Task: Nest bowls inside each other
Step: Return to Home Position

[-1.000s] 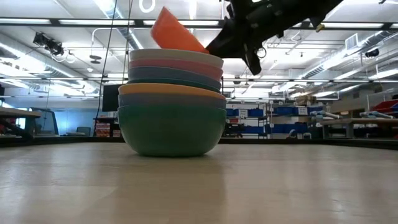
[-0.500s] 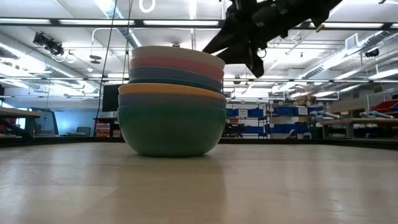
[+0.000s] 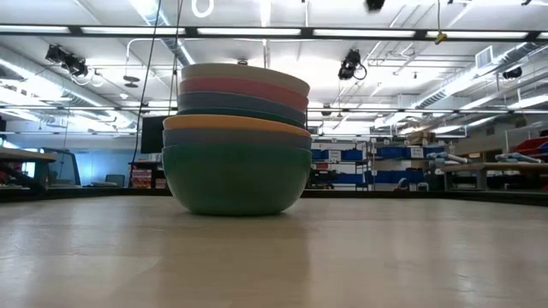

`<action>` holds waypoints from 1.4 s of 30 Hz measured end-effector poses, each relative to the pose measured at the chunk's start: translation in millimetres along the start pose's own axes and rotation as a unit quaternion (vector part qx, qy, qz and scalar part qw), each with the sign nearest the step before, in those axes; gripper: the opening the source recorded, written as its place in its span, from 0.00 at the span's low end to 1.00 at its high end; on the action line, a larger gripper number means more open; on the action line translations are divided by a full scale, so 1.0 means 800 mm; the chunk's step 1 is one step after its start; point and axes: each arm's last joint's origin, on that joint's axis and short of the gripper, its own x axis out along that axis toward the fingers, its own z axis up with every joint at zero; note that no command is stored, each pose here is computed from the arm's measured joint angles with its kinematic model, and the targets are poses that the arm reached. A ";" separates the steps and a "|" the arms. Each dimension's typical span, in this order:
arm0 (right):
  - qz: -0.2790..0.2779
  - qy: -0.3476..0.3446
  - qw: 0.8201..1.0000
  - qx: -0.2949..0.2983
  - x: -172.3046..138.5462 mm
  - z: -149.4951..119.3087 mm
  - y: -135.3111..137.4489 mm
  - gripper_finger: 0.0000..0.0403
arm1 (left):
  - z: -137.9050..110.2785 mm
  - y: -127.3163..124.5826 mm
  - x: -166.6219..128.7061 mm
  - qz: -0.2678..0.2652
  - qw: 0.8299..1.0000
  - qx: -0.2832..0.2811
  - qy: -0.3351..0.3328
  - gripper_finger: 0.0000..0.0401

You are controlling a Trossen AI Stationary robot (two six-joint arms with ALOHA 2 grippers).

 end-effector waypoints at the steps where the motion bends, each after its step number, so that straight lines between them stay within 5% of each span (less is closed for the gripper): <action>1: 0.012 -0.012 1.000 0.000 -0.010 0.007 0.006 0.27 | 0.004 0.004 -0.010 0.002 1.000 0.004 -0.020 0.26; 13: 0.116 -0.125 0.983 -0.071 -0.111 0.058 0.038 0.27 | 0.021 0.062 -0.123 -0.016 0.980 0.026 -0.195 0.26; 22: 0.098 -0.116 0.980 -0.129 -0.123 0.059 0.027 0.27 | 0.018 0.062 -0.124 -0.014 0.978 0.046 -0.202 0.26; 27: 0.094 -0.119 0.978 -0.144 -0.119 0.065 0.011 0.27 | 0.017 0.054 -0.117 -0.040 0.962 0.074 -0.259 0.26; 36: 0.092 -0.103 0.972 -0.188 -0.125 0.118 -0.032 0.27 | -0.046 0.072 -0.082 -0.009 0.957 0.074 -0.280 0.26; 42: 0.048 -0.072 0.974 -0.207 -0.169 0.160 -0.054 0.27 | -0.110 0.110 -0.088 0.036 0.949 0.033 -0.310 0.26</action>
